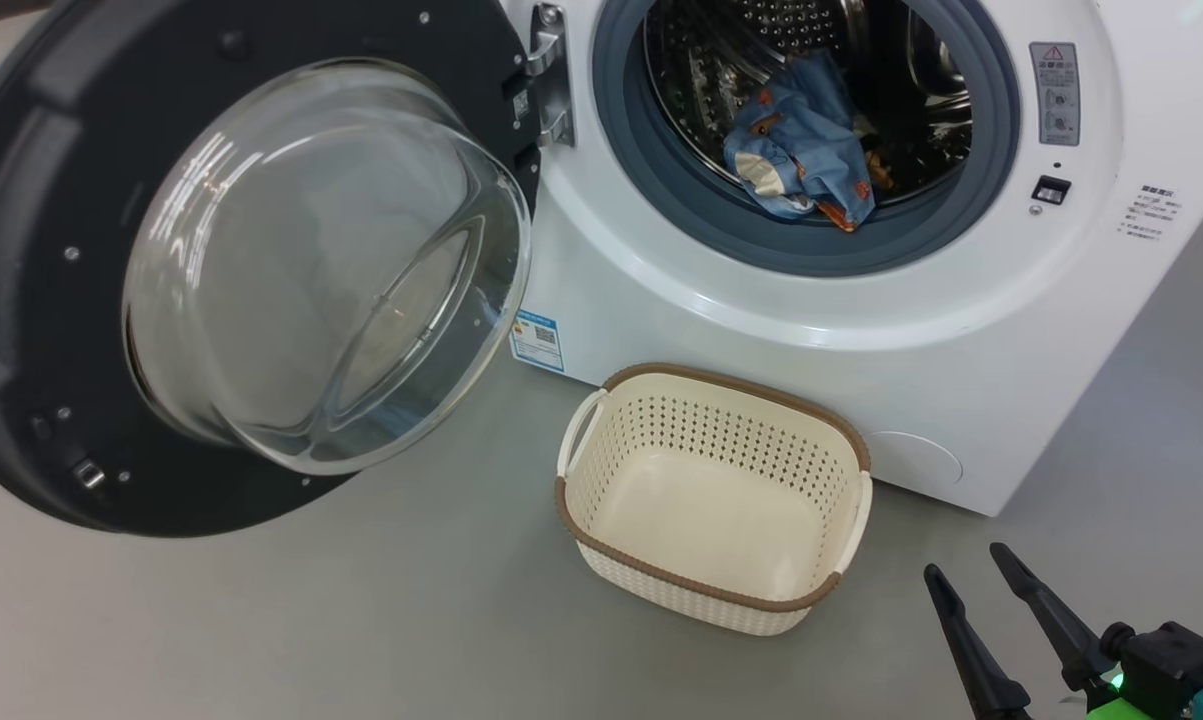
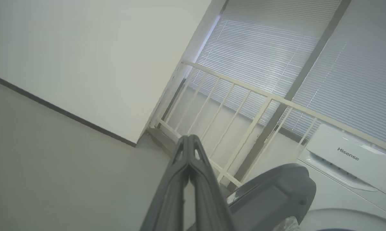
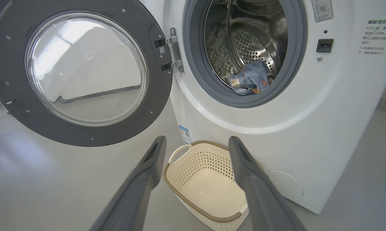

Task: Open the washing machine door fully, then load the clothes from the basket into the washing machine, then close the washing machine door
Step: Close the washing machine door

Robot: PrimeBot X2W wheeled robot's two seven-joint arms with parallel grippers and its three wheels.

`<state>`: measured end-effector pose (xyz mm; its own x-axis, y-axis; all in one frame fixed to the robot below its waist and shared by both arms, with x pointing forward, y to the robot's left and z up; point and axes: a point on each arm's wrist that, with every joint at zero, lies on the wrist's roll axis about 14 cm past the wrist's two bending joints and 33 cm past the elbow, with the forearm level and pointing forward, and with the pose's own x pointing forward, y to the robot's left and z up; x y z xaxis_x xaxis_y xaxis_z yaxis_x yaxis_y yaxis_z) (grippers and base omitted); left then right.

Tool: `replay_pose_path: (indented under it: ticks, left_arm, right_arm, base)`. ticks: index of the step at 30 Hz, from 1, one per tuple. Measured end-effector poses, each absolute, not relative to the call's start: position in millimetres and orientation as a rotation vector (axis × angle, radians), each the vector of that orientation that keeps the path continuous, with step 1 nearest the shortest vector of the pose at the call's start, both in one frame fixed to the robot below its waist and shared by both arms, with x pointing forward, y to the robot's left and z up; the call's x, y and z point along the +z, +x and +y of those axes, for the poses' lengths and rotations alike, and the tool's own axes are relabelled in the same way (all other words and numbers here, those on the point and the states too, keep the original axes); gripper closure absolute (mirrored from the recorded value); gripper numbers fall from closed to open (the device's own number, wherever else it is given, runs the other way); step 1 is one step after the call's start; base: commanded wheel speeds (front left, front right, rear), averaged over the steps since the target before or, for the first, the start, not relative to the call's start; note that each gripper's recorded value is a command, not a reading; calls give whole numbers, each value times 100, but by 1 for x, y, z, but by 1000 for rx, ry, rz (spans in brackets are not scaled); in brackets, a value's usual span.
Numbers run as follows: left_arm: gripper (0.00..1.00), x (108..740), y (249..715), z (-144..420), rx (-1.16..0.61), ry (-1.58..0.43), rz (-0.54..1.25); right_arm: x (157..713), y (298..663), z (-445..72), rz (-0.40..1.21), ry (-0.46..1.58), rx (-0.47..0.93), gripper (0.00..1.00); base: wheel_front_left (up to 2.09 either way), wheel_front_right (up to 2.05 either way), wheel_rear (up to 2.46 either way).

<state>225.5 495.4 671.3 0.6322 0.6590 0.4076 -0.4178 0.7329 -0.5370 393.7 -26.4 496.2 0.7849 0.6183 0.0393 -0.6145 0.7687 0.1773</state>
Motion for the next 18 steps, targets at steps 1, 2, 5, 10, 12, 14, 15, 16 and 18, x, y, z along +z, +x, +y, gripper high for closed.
replay_pose_path:
  ticks: [1, 2, 5, 10, 12, 14, 15, 16, 18]
  left_arm:
    - [100, 668, 230, 501, 636, -467, -604]
    - [100, 664, 234, 507, 636, -506, -576]
    - [100, 647, 251, 517, 617, -630, -449]
    - [100, 607, 269, 518, 590, -792, -230]
    - [100, 598, 275, 515, 571, -844, -171]
    - [100, 594, 277, 513, 562, -853, -136]
    - [100, 590, 279, 512, 554, -858, -103]
    - [100, 588, 282, 510, 544, -858, -76]
    - [100, 585, 290, 503, 519, -865, -39]
  right_arm:
    - [496, 394, -27, 22, 182, 667, 0]
    - [495, 394, -29, 24, 183, 663, 0]
    - [492, 395, -33, 31, 186, 652, 0]
    - [488, 396, -39, 40, 187, 634, 0]
    - [486, 396, -41, 43, 187, 629, 0]
    - [486, 396, -42, 44, 186, 628, 0]
    - [485, 396, -43, 46, 185, 627, 0]
    - [485, 396, -44, 47, 185, 625, 0]
    - [483, 397, -45, 50, 184, 623, 0]
  base:
    - [0, 0, 0]
    - [0, 0, 0]
    - [0, 0, 0]
    - [0, 0, 0]
    - [0, 0, 0]
    - [0, 0, 0]
    - [0, 0, 0]
    - [0, 0, 0]
    - [0, 0, 0]
